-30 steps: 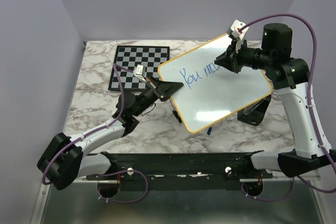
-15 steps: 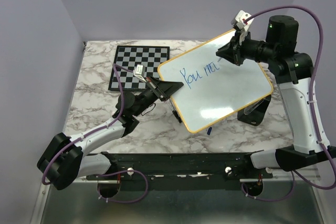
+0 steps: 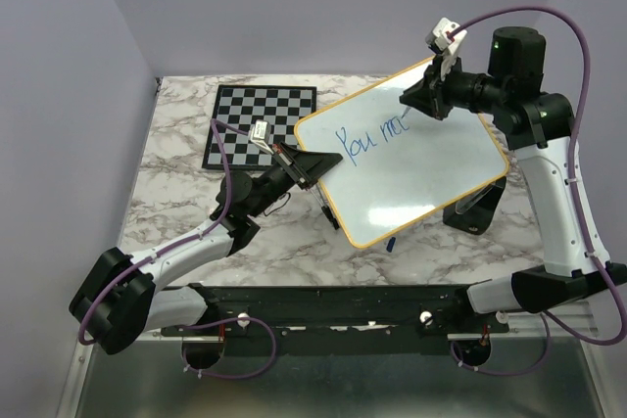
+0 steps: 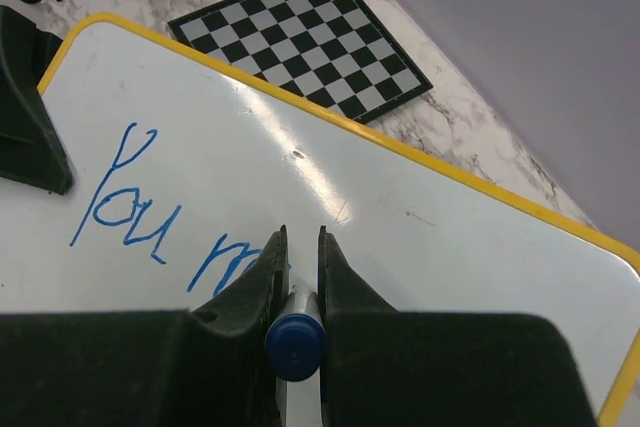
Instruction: Write a sentence on the whiteboard
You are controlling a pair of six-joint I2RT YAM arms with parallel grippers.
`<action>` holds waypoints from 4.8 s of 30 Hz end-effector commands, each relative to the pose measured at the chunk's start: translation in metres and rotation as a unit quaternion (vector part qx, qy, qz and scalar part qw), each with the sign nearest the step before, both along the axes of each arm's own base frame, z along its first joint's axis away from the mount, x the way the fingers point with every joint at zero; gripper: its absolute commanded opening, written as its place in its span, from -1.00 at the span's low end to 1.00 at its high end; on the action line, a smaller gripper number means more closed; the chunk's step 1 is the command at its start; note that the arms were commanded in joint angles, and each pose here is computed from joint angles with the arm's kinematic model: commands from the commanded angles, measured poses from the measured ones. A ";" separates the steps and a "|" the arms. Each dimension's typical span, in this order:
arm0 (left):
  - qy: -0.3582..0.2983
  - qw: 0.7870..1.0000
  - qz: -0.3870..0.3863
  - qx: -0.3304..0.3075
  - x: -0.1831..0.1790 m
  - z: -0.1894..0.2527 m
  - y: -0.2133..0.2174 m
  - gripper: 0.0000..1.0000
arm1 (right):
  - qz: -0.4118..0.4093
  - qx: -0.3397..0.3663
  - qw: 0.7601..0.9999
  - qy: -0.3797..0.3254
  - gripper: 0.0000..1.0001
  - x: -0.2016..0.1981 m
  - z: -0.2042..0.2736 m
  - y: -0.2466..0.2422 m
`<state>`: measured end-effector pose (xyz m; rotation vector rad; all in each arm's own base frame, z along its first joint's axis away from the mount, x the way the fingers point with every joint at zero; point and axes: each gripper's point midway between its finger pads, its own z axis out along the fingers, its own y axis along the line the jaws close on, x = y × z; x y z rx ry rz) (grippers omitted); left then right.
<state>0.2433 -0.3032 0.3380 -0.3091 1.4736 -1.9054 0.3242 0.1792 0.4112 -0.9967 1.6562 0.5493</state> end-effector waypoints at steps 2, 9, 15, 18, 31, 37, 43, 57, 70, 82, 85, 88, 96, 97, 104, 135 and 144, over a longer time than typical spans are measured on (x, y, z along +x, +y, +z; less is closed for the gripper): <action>-0.108 0.985 -0.008 -0.132 -0.032 0.088 0.030 -1.00 | -0.062 -0.013 0.997 -0.031 -0.99 0.017 0.012 -0.020; -0.108 0.985 -0.008 -0.132 -0.031 0.089 0.030 -1.00 | -0.032 -0.001 0.999 -0.026 -0.99 0.016 0.012 -0.009; -0.109 0.985 -0.008 -0.131 -0.031 0.090 0.029 -1.00 | -0.018 0.020 0.999 -0.025 -0.99 0.019 0.017 -0.001; -0.108 0.985 -0.009 -0.131 -0.031 0.090 0.029 -1.00 | -0.021 0.021 0.999 -0.022 -0.99 0.022 0.015 -0.001; -0.108 0.985 -0.008 -0.131 -0.029 0.089 0.028 -1.00 | -0.013 -0.007 1.000 0.013 -0.99 -0.011 -0.017 -0.010; -0.106 0.986 -0.008 -0.131 -0.029 0.089 0.028 -1.00 | -0.027 -0.020 0.999 0.010 -0.99 -0.021 -0.025 -0.019; -0.107 0.985 -0.007 -0.132 -0.029 0.090 0.029 -1.00 | -0.049 -0.029 0.998 0.000 -0.99 -0.012 -0.023 -0.026; -0.106 0.986 -0.004 -0.130 -0.031 0.087 0.031 -1.00 | -0.040 0.011 0.998 -0.042 -0.99 -0.004 0.030 -0.018; -0.103 0.986 -0.001 -0.129 -0.032 0.082 0.034 -1.00 | -0.014 0.021 0.999 -0.043 -0.99 -0.026 0.032 -0.015; -0.107 0.986 0.000 -0.130 -0.034 0.084 0.037 -1.00 | 0.005 0.028 0.999 -0.041 -0.99 -0.034 0.035 -0.011; -0.106 0.986 0.001 -0.129 -0.033 0.084 0.038 -1.00 | 0.002 0.027 0.999 -0.039 -0.99 -0.031 0.034 -0.012; -0.106 0.986 0.001 -0.130 -0.033 0.084 0.038 -1.00 | 0.002 0.029 0.999 -0.038 -0.99 -0.031 0.034 -0.012; -0.106 0.986 0.001 -0.130 -0.032 0.084 0.039 -1.00 | 0.001 0.033 0.999 -0.035 -0.99 -0.028 0.035 -0.012; -0.105 0.986 0.000 -0.130 -0.033 0.083 0.038 -1.00 | 0.002 0.034 0.999 -0.034 -0.99 -0.029 0.035 -0.012; -0.105 0.986 0.001 -0.131 -0.032 0.082 0.039 -1.00 | 0.014 0.038 0.999 -0.027 -0.99 -0.031 0.032 -0.009; -0.111 0.984 -0.006 -0.139 -0.032 0.086 0.038 -1.00 | -0.009 0.026 1.000 -0.009 -0.99 0.003 0.013 -0.009; -0.110 0.984 -0.008 -0.139 -0.033 0.086 0.038 -1.00 | -0.070 0.004 0.997 -0.028 -0.99 0.022 0.012 -0.025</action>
